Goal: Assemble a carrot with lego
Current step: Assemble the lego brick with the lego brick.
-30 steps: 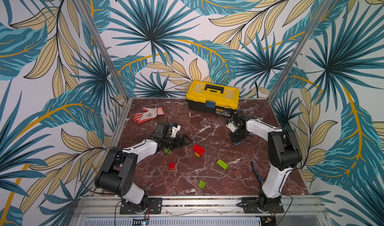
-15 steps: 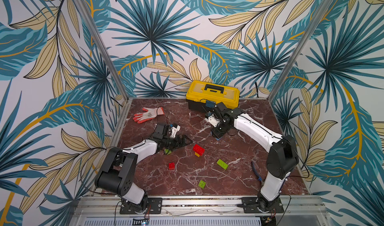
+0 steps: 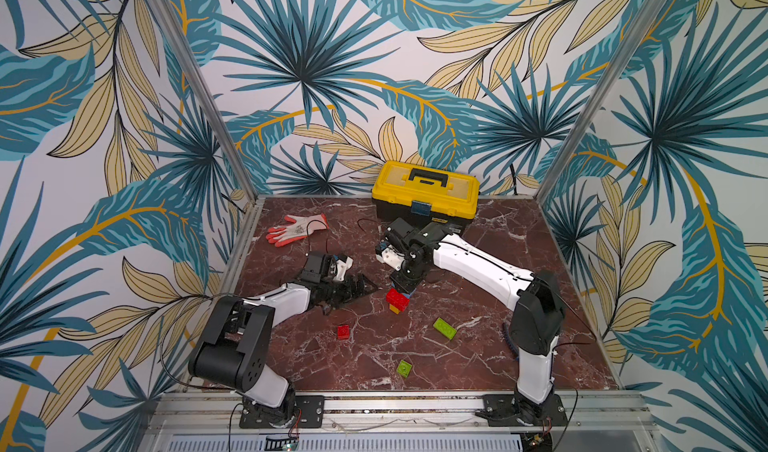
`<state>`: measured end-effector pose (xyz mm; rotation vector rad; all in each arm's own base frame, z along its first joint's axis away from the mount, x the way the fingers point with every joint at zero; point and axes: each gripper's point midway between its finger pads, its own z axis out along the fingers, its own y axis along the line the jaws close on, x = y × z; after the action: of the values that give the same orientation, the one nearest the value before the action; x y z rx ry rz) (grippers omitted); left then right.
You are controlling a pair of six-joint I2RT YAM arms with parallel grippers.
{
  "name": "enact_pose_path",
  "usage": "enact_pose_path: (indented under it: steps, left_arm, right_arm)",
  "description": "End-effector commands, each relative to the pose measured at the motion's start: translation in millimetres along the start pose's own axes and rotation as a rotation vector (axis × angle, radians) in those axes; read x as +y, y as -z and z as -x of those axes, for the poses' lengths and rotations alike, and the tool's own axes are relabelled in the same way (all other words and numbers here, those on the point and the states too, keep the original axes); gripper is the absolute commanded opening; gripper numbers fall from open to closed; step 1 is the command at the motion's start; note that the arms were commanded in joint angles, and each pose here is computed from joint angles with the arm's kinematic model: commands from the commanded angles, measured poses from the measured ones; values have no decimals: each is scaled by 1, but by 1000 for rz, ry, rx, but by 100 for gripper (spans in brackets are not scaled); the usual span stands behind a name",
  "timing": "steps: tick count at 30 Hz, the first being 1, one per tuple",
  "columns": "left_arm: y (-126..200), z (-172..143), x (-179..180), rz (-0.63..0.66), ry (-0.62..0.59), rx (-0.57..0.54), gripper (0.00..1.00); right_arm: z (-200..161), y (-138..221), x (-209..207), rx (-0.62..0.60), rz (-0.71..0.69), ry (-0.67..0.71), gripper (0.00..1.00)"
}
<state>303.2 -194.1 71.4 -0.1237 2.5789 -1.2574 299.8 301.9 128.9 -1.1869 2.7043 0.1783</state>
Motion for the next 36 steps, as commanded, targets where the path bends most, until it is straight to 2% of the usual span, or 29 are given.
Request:
enact_pose_path:
  steps: [1,12,19,36]
  left_arm:
    - [3,2,-3,-8,-20,-15,99]
    - [-2,-2,-11,-30,-58,13,99]
    - [-3,-3,-11,-30,-63,18,99]
    - [-4,-3,-13,-33,-67,22,100]
  right_arm:
    - [-5,0,3,41,-18,-19,31]
    - [-10,-11,2,95,-51,-31,31]
    - [-6,-19,16,97,-59,10,31]
    - [-3,-29,13,111,-79,25,31]
